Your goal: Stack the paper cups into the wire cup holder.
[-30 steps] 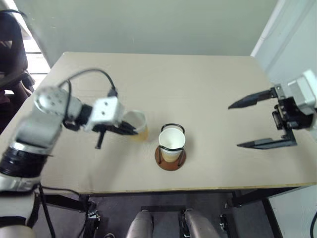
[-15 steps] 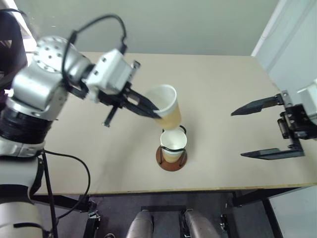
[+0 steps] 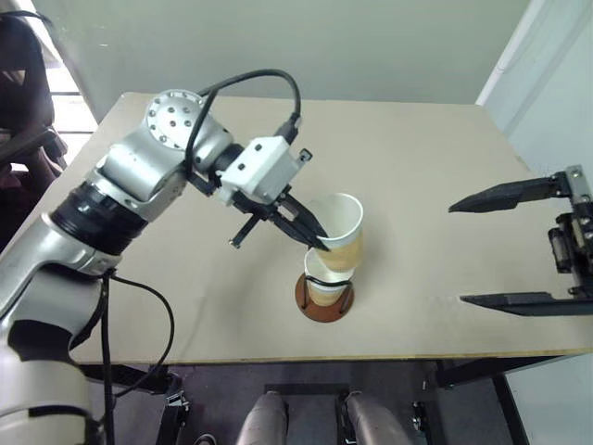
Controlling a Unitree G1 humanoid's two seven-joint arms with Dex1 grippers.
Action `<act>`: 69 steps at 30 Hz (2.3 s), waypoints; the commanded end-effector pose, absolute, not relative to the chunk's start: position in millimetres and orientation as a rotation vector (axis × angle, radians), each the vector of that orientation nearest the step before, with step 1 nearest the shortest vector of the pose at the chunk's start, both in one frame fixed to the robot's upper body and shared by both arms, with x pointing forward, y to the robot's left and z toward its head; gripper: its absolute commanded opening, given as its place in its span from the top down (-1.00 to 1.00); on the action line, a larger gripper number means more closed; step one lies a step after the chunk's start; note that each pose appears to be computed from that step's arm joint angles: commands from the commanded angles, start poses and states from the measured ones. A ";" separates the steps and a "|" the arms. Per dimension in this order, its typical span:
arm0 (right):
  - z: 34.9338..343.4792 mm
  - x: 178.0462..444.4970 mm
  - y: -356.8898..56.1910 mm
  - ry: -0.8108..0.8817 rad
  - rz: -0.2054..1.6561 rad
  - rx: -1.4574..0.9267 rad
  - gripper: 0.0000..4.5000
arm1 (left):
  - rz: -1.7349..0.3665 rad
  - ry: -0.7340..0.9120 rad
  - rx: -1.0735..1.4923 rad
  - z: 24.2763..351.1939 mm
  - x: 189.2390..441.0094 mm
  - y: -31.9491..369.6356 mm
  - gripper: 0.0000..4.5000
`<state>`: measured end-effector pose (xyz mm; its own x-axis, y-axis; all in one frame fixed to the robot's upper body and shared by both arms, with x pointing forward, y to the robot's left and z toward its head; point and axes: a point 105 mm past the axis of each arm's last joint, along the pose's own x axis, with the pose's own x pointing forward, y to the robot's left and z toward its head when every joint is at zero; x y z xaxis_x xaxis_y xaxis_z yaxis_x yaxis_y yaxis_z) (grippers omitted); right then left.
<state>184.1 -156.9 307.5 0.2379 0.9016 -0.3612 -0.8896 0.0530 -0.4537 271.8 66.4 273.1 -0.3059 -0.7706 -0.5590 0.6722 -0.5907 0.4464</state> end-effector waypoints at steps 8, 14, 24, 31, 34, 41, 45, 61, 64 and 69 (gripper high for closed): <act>329.3 181.6 -167.2 -0.100 1.232 -0.638 -1.00 | -2.050 -0.163 1.029 271.3 269.9 64.6 0.98; 328.6 181.2 -168.1 -0.098 1.212 -0.640 -1.00 | -2.040 -0.145 1.069 265.7 276.5 63.6 0.98; 326.6 182.5 -169.6 -0.094 1.186 -0.650 -1.00 | -2.044 -0.148 1.084 266.7 277.7 64.1 0.98; 326.5 184.3 -168.6 -0.095 1.180 -0.654 -1.00 | -2.043 -0.126 1.111 257.4 280.5 60.8 0.98; 326.3 184.8 -168.4 -0.095 1.178 -0.656 -1.00 | -2.043 -0.112 1.110 256.3 280.6 59.9 0.98; 325.1 187.6 -167.9 -0.095 1.179 -0.660 -1.00 | -2.048 -0.098 1.129 250.8 280.1 60.5 0.56; 324.6 189.5 -167.2 -0.097 1.185 -0.662 -1.00 | -2.045 -0.101 1.132 251.0 279.9 60.8 -0.09; 252.0 240.6 -223.0 0.178 1.191 -0.733 -1.00 | -1.433 0.001 0.760 297.0 296.9 186.2 -0.98; 257.6 248.3 -228.4 0.145 1.172 -0.762 -1.00 | -1.305 0.104 0.658 280.7 281.3 218.2 -0.98; 260.4 258.8 -234.2 0.124 1.162 -0.757 -1.00 | -1.140 0.199 0.522 258.2 245.7 245.8 -0.98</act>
